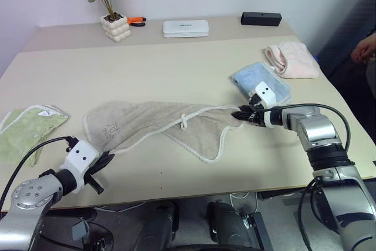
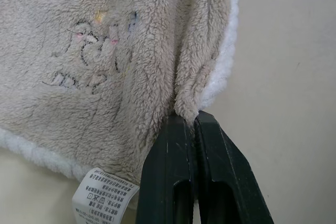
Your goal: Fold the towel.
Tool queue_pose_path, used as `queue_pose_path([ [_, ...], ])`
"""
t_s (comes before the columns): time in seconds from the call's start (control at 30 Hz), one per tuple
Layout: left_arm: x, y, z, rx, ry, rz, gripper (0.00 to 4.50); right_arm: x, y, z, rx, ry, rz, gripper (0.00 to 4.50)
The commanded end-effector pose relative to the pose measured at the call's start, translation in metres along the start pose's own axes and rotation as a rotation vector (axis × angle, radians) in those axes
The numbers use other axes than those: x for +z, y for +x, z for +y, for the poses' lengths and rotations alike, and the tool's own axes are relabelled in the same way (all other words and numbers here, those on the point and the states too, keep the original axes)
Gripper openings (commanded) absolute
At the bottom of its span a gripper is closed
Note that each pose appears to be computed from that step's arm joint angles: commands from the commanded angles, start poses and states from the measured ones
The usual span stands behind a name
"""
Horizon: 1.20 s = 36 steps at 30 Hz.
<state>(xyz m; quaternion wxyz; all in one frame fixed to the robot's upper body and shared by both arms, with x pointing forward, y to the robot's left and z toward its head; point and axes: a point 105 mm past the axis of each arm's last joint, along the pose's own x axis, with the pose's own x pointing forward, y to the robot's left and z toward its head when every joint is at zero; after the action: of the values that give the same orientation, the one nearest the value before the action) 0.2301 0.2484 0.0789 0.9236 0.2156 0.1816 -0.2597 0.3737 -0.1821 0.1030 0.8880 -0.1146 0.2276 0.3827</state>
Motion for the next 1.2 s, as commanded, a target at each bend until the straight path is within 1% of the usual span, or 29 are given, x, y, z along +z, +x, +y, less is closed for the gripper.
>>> queue_pose_path([
  [0.03,0.008,-0.003,0.006,0.021,0.036,-0.018,0.0,0.015,-0.005,-0.003,-0.023,-0.049,-0.045,0.06],
  [0.13,0.012,-0.002,0.014,0.035,0.05,-0.032,0.0,0.028,-0.009,-0.011,-0.075,-0.107,-0.071,0.06],
  [0.2,0.023,0.001,0.032,0.103,0.056,-0.075,0.0,0.045,-0.014,-0.02,-0.127,-0.157,-0.112,0.06],
  [0.27,0.046,0.006,0.064,0.233,0.056,-0.163,0.0,0.07,-0.019,-0.031,-0.199,-0.215,-0.166,0.06],
  [0.33,0.073,0.007,0.103,0.391,0.055,-0.245,0.0,0.1,-0.026,-0.041,-0.274,-0.292,-0.231,0.06],
  [0.37,0.082,0.007,0.116,0.443,0.058,-0.269,0.0,0.111,-0.029,-0.044,-0.298,-0.316,-0.255,0.06],
  [0.4,0.107,0.002,0.141,0.533,0.067,-0.338,0.0,0.137,-0.037,-0.05,-0.355,-0.358,-0.314,0.06],
  [0.5,0.165,-0.025,0.193,0.728,0.062,-0.52,0.0,0.196,-0.062,-0.058,-0.474,-0.447,-0.463,0.06],
  [0.57,0.187,-0.043,0.213,0.798,0.046,-0.598,0.0,0.219,-0.073,-0.056,-0.491,-0.505,-0.521,0.06],
  [0.6,0.193,-0.05,0.219,0.814,0.047,-0.62,0.0,0.225,-0.076,-0.053,-0.486,-0.534,-0.538,0.06],
  [0.67,0.196,-0.059,0.225,0.804,0.058,-0.633,0.0,0.233,-0.08,-0.043,-0.438,-0.588,-0.567,0.06],
  [0.73,0.19,-0.061,0.221,0.756,0.081,-0.621,0.0,0.23,-0.079,-0.03,-0.362,-0.635,-0.571,0.06],
  [0.83,0.16,-0.056,0.198,0.625,0.118,-0.533,0.0,0.201,-0.067,-0.003,-0.168,-0.679,-0.529,0.06],
  [0.93,0.135,-0.053,0.179,0.54,0.094,-0.469,0.0,0.174,-0.062,0.011,-0.066,-0.662,-0.467,0.06],
  [1.0,0.099,-0.051,0.151,0.426,0.054,-0.359,0.0,0.133,-0.058,0.021,0.037,-0.634,-0.352,0.06],
  [1.03,0.087,-0.053,0.14,0.383,0.039,-0.318,0.0,0.119,-0.059,0.025,0.069,-0.621,-0.312,0.06],
  [1.1,0.07,-0.058,0.123,0.328,0.011,-0.26,0.0,0.098,-0.064,0.031,0.114,-0.59,-0.257,0.06],
  [1.17,0.044,-0.07,0.098,0.23,-0.046,-0.146,0.0,0.07,-0.078,0.038,0.187,-0.531,-0.169,0.06],
  [1.2,0.036,-0.075,0.088,0.193,-0.063,-0.103,0.0,0.061,-0.084,0.042,0.217,-0.513,-0.137,0.06],
])
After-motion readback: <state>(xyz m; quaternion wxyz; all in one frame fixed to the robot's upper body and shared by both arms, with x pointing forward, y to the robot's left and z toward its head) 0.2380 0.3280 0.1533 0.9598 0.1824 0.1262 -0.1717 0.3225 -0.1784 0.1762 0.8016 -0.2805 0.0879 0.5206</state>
